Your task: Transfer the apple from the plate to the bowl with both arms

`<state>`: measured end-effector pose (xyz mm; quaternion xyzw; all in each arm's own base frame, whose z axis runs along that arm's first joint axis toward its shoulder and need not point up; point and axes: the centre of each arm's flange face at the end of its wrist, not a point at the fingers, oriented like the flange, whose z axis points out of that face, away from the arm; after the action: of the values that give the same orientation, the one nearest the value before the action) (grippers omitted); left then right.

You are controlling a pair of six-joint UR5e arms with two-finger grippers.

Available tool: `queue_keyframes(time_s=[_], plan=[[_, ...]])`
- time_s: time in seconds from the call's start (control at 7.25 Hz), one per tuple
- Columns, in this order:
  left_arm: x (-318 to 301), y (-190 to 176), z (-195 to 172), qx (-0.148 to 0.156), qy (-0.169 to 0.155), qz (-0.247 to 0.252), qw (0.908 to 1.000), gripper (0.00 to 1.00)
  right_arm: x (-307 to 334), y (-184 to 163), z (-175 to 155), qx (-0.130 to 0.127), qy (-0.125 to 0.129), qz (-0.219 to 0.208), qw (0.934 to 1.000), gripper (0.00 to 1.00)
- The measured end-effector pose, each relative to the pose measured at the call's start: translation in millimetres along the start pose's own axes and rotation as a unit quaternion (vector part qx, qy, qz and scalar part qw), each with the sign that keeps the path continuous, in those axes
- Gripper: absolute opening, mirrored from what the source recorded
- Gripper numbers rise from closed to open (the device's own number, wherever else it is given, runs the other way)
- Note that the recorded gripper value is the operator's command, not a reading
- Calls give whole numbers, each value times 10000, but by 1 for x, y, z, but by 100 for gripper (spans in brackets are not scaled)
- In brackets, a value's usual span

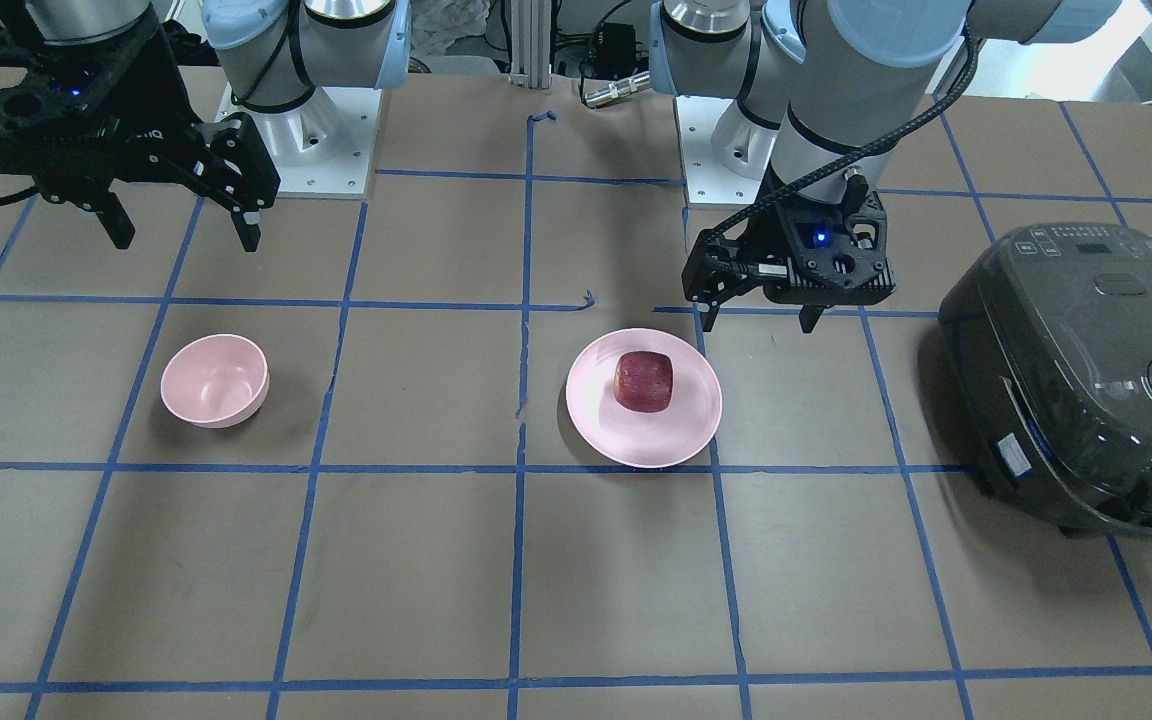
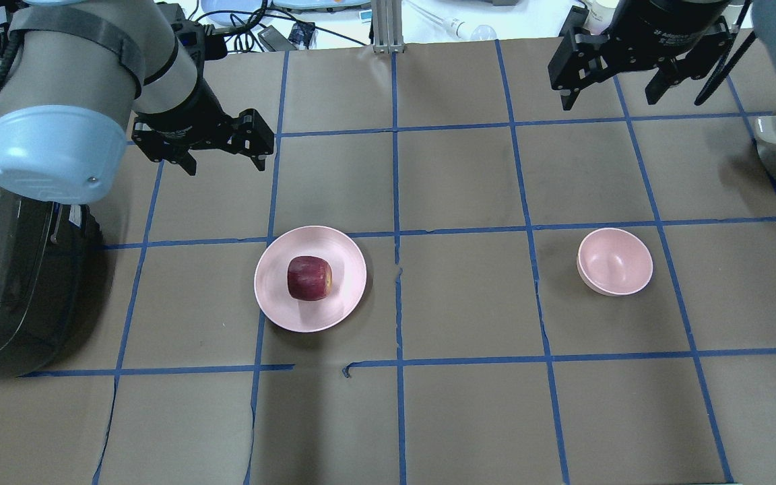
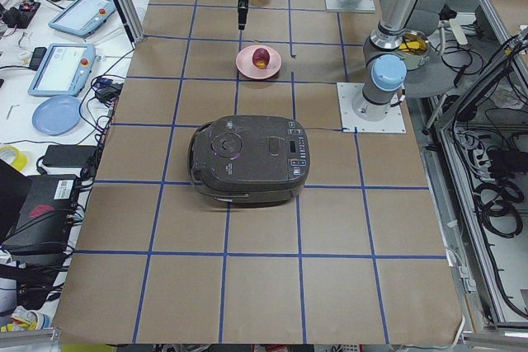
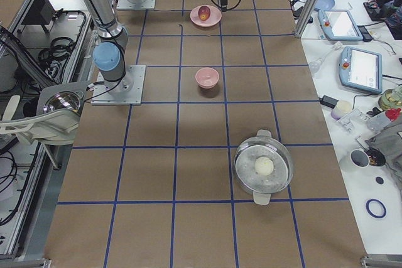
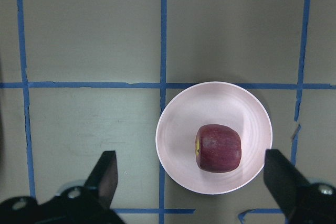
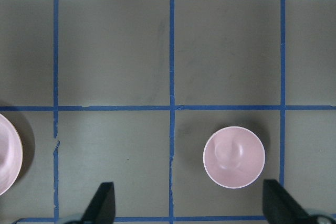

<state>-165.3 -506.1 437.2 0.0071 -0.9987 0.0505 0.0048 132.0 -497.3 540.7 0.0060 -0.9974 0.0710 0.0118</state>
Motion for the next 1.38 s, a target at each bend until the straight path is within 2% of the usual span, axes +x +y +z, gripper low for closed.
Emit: queue_keyframes(time_s=[0.28, 0.55, 0.97, 1.1, 1.38], plan=[[15, 3, 10, -42, 3, 138, 9999, 100, 0, 0, 1, -11, 0, 3, 10000, 100], [22, 7, 19, 126, 0, 213, 9997, 100, 2, 0, 4, -41, 6, -12, 10000, 100], [19, 7, 11, 341, -14, 246, 9991, 100, 11, -2, 13, -131, 92, -21, 9999, 100], [16, 8, 6, 304, -23, 218, 9993, 100, 25, -4, 24, -238, 108, 25, 9997, 100], [7, 7, -12, -43, -73, 146, 9999, 100, 85, -6, 69, -676, 45, 300, 9972, 100]])
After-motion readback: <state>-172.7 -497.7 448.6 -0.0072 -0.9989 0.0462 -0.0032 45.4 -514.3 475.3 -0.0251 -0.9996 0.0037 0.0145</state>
